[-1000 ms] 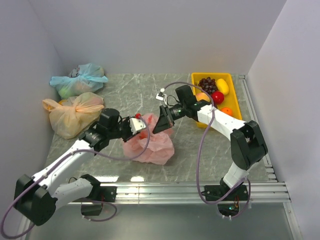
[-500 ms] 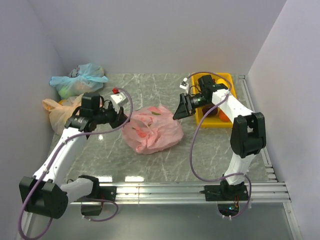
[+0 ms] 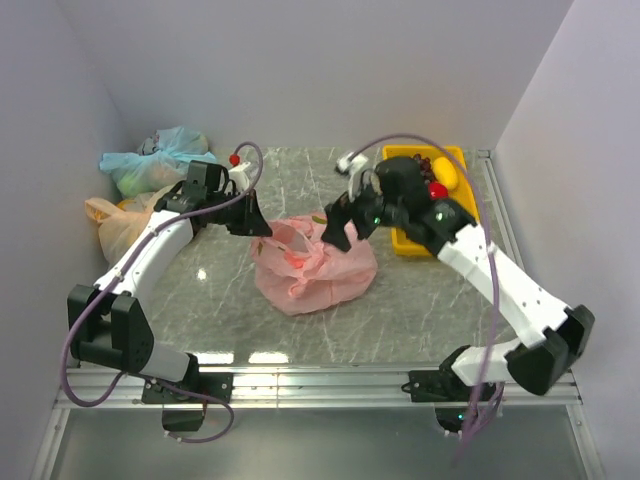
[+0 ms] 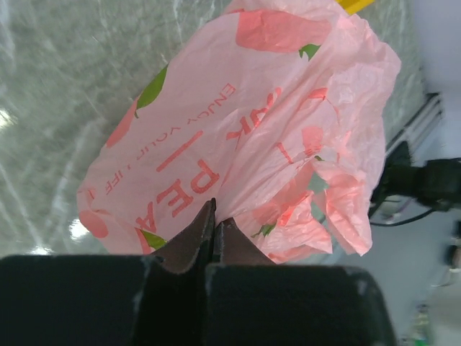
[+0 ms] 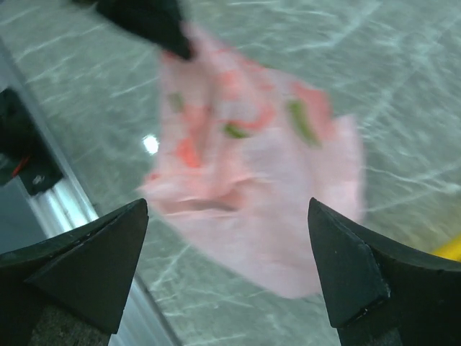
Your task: Place the fake fruits into the plastic bag and tie a complex knot
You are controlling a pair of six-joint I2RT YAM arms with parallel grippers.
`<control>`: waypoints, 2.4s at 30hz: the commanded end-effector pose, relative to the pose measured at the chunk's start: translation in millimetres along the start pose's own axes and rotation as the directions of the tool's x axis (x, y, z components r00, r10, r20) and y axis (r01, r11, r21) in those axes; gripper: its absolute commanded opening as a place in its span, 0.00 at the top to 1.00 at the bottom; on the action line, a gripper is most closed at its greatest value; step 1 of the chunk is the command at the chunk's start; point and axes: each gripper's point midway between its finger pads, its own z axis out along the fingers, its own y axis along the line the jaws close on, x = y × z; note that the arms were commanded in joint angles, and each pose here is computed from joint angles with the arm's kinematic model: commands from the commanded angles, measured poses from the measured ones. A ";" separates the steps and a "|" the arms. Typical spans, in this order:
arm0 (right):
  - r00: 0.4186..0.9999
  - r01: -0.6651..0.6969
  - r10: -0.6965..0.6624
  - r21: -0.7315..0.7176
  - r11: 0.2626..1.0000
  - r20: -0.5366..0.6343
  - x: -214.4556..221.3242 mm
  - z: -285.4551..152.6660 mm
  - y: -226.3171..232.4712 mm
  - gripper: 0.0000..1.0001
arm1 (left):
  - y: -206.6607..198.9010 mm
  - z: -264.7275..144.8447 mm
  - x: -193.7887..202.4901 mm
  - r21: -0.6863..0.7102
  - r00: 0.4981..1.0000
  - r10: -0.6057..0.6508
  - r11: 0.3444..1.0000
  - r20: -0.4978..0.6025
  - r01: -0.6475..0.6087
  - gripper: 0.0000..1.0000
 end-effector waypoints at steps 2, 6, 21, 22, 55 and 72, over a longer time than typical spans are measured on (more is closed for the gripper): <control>0.999 0.044 -0.043 0.113 0.993 -0.014 26.1 8.5 12.1 0.02 | -23.4 -6.0 -16.3 0.067 0.987 -0.161 0.985 0.027 0.159 0.99; 0.988 0.149 -0.149 0.009 0.989 -0.045 45.3 21.5 45.3 0.01 | -22.7 -3.7 -14.8 0.084 0.982 -0.189 0.979 0.010 0.188 1.00; 0.970 0.190 -0.120 0.347 0.919 -0.213 60.6 13.4 -60.3 1.00 | -3.4 -37.4 2.1 0.137 0.992 0.124 0.983 -0.022 -0.120 1.00; 0.972 0.176 -0.114 0.314 0.933 -0.205 58.7 7.6 -62.7 1.00 | 3.1 -36.5 6.6 0.136 0.988 0.147 0.981 -0.048 -0.139 1.00; 0.988 0.087 -0.121 0.298 0.951 0.097 -53.6 -95.1 -91.9 0.04 | -36.0 8.8 -8.4 0.516 0.847 0.523 0.754 -0.097 -0.407 0.99; 0.943 0.331 -0.326 0.180 0.926 -0.058 0.0 38.9 1.7 0.01 | -59.0 8.1 -16.7 0.589 0.936 0.305 0.794 -0.173 -0.150 0.89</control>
